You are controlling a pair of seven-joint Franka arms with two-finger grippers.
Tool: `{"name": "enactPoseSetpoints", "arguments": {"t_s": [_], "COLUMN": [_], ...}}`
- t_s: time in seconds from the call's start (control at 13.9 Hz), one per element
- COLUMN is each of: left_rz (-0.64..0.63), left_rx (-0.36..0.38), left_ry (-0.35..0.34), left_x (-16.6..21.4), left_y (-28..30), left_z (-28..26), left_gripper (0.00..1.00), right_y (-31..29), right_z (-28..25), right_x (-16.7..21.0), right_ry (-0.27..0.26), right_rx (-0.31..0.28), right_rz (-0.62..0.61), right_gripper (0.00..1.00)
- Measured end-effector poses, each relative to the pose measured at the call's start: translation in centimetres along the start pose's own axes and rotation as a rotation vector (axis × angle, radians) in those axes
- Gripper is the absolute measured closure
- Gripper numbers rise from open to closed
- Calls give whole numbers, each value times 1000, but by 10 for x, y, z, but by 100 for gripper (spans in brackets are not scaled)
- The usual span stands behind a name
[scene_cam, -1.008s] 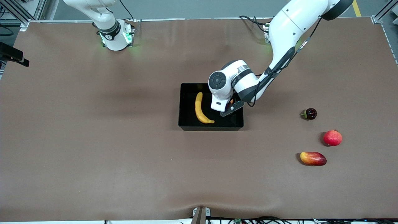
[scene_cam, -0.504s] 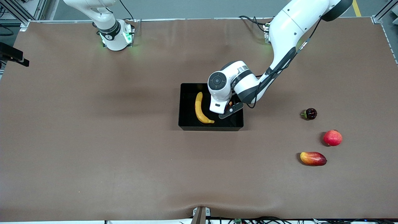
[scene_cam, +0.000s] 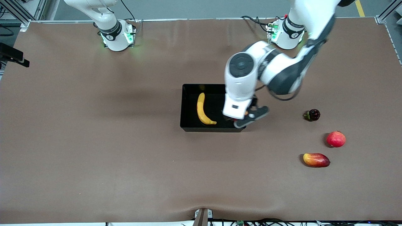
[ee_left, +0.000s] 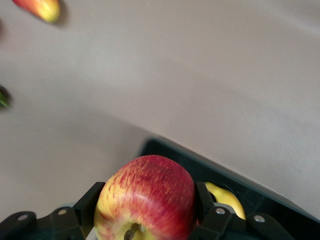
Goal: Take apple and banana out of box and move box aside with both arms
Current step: 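Carry the apple with the left gripper beside the plum and peach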
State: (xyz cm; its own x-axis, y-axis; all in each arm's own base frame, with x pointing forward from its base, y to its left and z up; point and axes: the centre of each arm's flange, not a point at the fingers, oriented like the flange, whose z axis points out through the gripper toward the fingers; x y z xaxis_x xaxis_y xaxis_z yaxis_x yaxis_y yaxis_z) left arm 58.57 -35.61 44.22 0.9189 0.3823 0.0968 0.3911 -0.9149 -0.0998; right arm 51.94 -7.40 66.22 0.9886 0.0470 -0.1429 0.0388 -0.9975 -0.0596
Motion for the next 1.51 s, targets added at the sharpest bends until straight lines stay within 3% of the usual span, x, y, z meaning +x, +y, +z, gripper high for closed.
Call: {"name": "enactPoseSetpoints", "arguments": {"t_s": [0.22, 0.43, 0.58, 0.86, 1.51], "left_rz": [73, 93, 90, 128, 159], "left_rx": [46, 66, 53, 83, 80], "left_ry": [-43, -118, -144, -109, -56], "left_x": [80, 135, 146, 145, 160], "left_y": [-80, -153, -179, -224, -278], "left_z": [15, 72, 127, 220, 292], "left_gripper": [22, 22, 22, 22, 22], "right_y": [0, 0, 0, 0, 0], "right_z": [0, 0, 0, 0, 0], "right_x": [0, 0, 0, 0, 0], "right_ry": [0, 0, 0, 0, 0], "right_rx": [0, 0, 0, 0, 0], "right_rz": [0, 0, 0, 1, 1], "right_gripper": [0, 0, 0, 0, 0]}}
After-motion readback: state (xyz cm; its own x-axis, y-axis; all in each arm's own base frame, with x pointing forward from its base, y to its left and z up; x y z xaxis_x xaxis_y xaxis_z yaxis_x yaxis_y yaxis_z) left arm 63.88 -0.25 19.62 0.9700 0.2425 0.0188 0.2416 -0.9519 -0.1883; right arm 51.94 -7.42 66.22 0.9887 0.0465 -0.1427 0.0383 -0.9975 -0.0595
